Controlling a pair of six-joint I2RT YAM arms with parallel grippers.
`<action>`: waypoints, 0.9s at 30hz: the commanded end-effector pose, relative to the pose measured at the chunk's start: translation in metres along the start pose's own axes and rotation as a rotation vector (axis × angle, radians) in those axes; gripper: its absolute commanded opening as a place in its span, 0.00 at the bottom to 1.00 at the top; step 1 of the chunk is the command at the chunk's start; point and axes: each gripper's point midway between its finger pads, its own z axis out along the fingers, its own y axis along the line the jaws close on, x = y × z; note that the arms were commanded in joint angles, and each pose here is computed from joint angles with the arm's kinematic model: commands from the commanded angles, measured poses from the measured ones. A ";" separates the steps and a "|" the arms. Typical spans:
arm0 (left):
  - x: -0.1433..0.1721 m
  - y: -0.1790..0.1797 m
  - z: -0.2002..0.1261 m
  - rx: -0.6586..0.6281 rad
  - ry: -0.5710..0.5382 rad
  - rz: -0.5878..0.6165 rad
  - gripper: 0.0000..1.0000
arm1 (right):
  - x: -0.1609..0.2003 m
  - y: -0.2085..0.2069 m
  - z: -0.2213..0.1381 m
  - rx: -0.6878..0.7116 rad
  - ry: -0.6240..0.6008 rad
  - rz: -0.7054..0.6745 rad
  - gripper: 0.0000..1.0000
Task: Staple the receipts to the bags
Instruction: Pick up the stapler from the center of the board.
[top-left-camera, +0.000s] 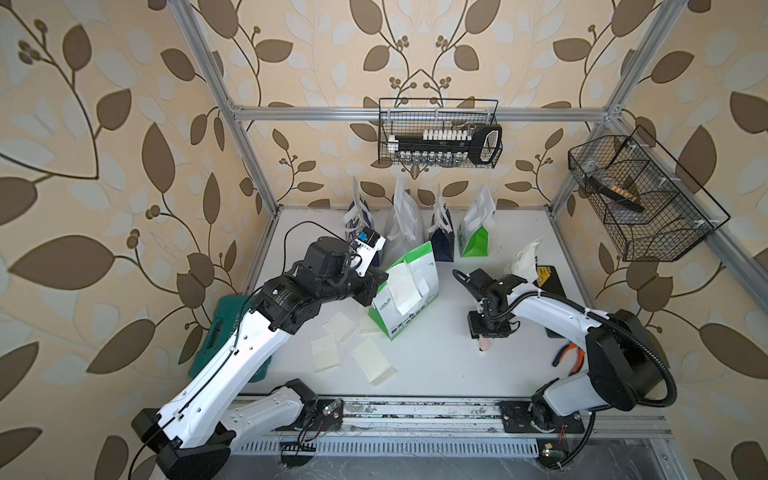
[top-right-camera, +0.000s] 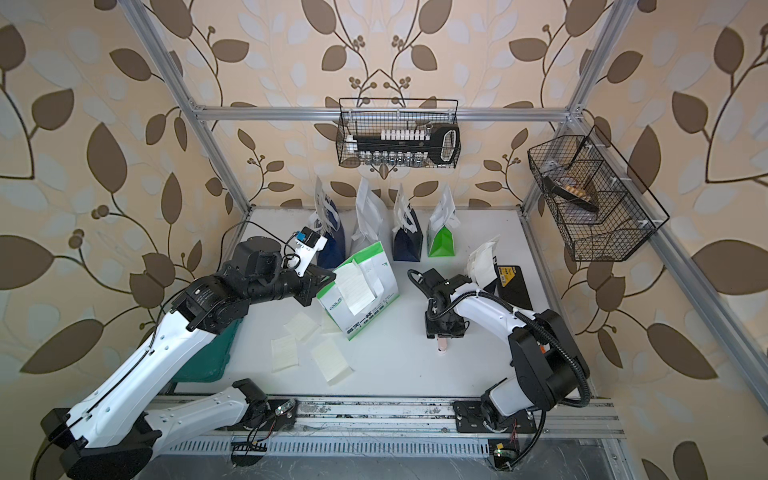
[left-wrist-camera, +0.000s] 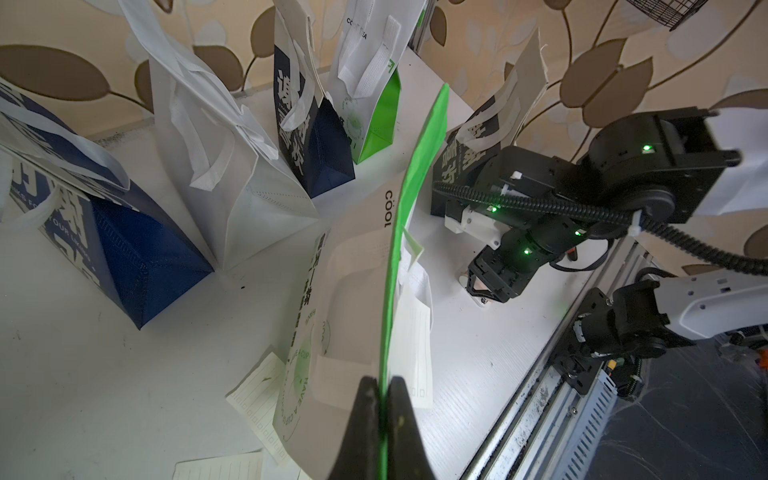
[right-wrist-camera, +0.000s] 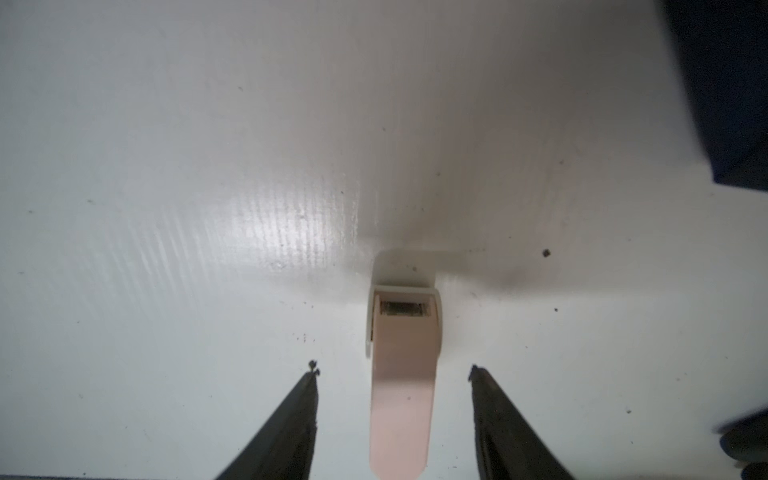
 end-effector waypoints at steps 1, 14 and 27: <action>-0.011 -0.010 -0.008 0.039 -0.061 0.018 0.00 | -0.005 0.003 0.004 0.003 0.014 -0.008 0.56; -0.010 -0.009 -0.006 0.036 -0.056 0.015 0.00 | -0.012 0.006 0.023 0.035 0.055 -0.040 0.32; -0.017 -0.006 -0.006 0.020 -0.073 -0.043 0.00 | -0.055 0.021 -0.100 -0.126 -0.371 -0.054 0.04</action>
